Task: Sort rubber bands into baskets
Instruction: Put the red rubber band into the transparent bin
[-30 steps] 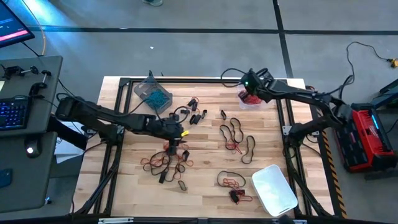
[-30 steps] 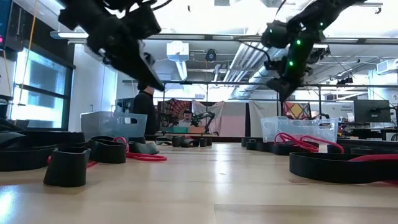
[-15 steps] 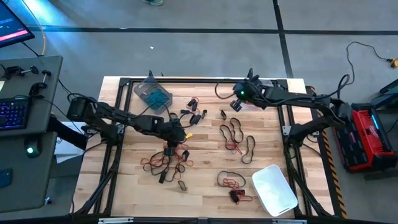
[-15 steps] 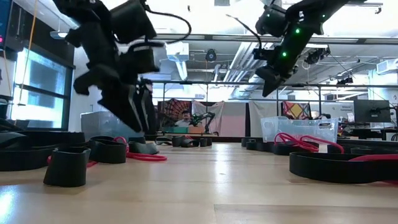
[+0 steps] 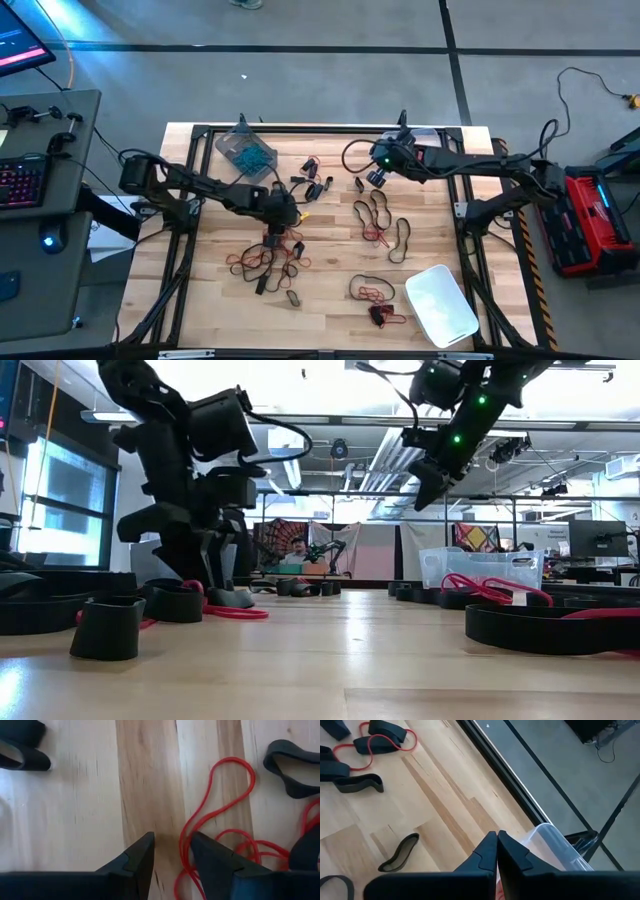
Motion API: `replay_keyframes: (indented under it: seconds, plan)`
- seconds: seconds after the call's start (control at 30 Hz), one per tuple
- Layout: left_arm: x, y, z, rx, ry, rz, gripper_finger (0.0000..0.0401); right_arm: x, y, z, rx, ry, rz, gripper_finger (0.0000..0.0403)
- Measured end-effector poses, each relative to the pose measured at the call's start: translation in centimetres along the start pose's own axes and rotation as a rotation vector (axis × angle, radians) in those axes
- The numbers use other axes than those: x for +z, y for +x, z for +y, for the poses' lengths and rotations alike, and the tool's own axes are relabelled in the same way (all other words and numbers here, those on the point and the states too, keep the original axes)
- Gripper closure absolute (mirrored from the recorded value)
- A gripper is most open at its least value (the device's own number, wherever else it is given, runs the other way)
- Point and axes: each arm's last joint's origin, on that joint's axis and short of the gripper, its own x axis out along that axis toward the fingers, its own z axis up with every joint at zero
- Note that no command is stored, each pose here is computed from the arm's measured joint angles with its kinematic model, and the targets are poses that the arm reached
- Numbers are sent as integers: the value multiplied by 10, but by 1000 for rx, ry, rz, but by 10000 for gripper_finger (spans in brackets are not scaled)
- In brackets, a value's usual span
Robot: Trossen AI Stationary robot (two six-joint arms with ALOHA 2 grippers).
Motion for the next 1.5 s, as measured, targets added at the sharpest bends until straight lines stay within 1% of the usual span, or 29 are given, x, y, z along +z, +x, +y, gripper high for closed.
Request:
replay_keyframes:
  seconds: [0.17,0.23,0.33,0.43,0.5,0.6,0.77,0.97,1.1,1.17,1.23,1.33,1.4,1.5]
  plan:
    - [-1,6,-1,-7,6,25,277,0,-2,4,8,-9,-7,403]
    - [-2,6,-1,-5,12,29,286,0,-3,6,6,-14,-11,403]
    - [-2,6,-1,-7,27,33,320,0,-6,10,12,-16,-16,403]
    - [2,5,-1,-13,43,36,374,0,-9,16,29,-22,-24,403]
    - [5,3,-1,-10,45,34,393,-1,-13,22,45,-39,-32,403]
    - [11,0,0,1,45,29,393,-2,-19,32,73,-31,-42,403]
    - [23,-13,3,30,13,-45,400,-15,-24,58,123,-18,-117,403]
    - [30,-35,6,46,-57,-150,401,-45,-25,91,240,50,-243,403]
    - [38,-49,9,89,-118,-260,401,-57,-29,105,356,94,-337,403]
    - [41,-51,10,125,-129,-299,401,-58,-32,110,400,117,-390,403]
    - [44,-52,11,136,-136,-330,401,-57,-35,115,427,135,-426,402]
    - [51,-53,11,139,-148,-394,401,-56,-34,125,439,111,-427,399]
    - [54,-54,11,137,-164,-425,401,-54,-32,134,441,94,-422,386]
    - [62,-59,12,141,-172,-486,401,-47,-25,146,439,80,-409,349]
